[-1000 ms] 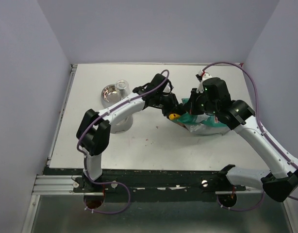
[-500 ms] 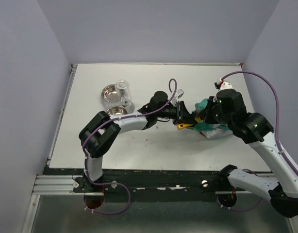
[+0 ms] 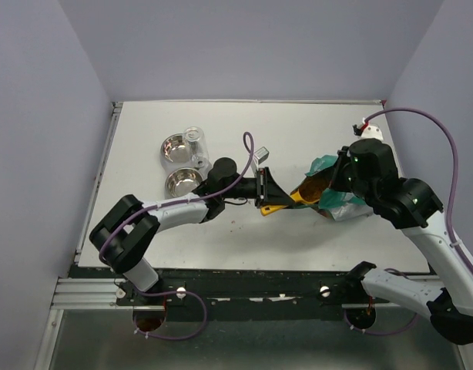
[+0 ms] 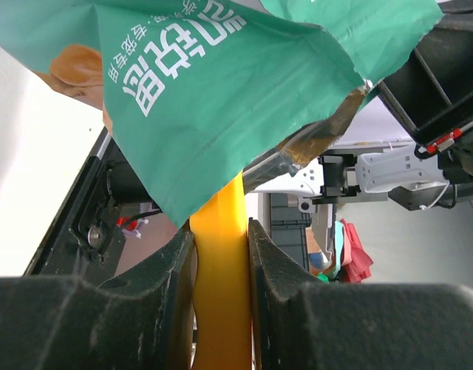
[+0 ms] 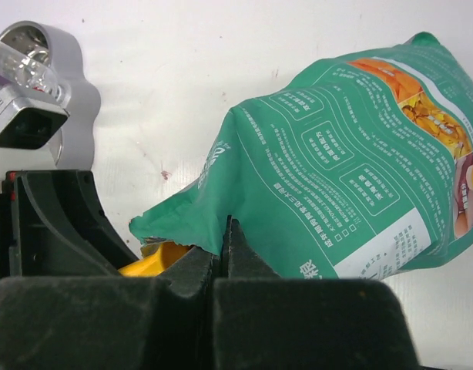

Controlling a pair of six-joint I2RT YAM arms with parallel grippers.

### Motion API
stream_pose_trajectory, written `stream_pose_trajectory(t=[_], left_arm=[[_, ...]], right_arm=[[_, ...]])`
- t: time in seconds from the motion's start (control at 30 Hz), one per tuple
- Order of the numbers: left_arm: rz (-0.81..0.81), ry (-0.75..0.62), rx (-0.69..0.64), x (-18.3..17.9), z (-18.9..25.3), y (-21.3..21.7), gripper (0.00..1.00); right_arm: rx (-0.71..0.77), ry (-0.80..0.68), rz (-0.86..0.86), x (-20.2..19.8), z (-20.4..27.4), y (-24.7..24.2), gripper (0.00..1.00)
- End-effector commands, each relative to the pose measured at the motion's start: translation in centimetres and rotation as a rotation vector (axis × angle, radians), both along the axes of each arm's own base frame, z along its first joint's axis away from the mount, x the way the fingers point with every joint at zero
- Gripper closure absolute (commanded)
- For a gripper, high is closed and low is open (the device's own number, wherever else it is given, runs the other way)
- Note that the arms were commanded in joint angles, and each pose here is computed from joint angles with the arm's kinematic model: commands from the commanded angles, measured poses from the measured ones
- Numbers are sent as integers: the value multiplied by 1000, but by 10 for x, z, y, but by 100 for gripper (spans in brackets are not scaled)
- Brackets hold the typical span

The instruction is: Serve the pet food

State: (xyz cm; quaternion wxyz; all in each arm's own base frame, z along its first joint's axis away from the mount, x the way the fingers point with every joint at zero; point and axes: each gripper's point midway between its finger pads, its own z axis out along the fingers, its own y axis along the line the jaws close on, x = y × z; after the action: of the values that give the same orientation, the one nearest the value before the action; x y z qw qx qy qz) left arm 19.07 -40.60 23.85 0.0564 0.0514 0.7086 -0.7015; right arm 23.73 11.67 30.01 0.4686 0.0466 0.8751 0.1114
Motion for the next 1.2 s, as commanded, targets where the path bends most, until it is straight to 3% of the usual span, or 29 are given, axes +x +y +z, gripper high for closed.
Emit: stream_pose_trajectory(t=[0.0, 0.3, 0.43, 0.53, 0.67, 0.8, 0.9, 1.0, 1.17], left_arm=[[67, -174, -144, 4, 61, 17, 100], [102, -171, -213, 13, 76, 28, 100], [127, -211, -47, 32, 53, 4, 100], [98, -137, -186, 36, 71, 0, 100], [152, -203, -80, 31, 66, 19, 100], [80, -178, -139, 46, 74, -7, 100], [119, -179, -193, 33, 94, 12, 100], [109, -222, -77, 30, 79, 13, 100], [111, -133, -186, 37, 86, 18, 100]], right_arm=[[68, -137, -43, 8, 47, -3, 100], [79, -130, -24, 7, 44, 1, 100], [78, -137, -37, 7, 45, -3, 100], [72, -126, -15, 7, 45, 2, 100], [77, -142, -29, 5, 50, -3, 100], [83, -133, -23, 5, 47, -1, 100], [80, -141, -24, 5, 51, -2, 100], [85, -153, -37, 2, 50, -6, 100], [90, -148, -26, -1, 47, -6, 100]])
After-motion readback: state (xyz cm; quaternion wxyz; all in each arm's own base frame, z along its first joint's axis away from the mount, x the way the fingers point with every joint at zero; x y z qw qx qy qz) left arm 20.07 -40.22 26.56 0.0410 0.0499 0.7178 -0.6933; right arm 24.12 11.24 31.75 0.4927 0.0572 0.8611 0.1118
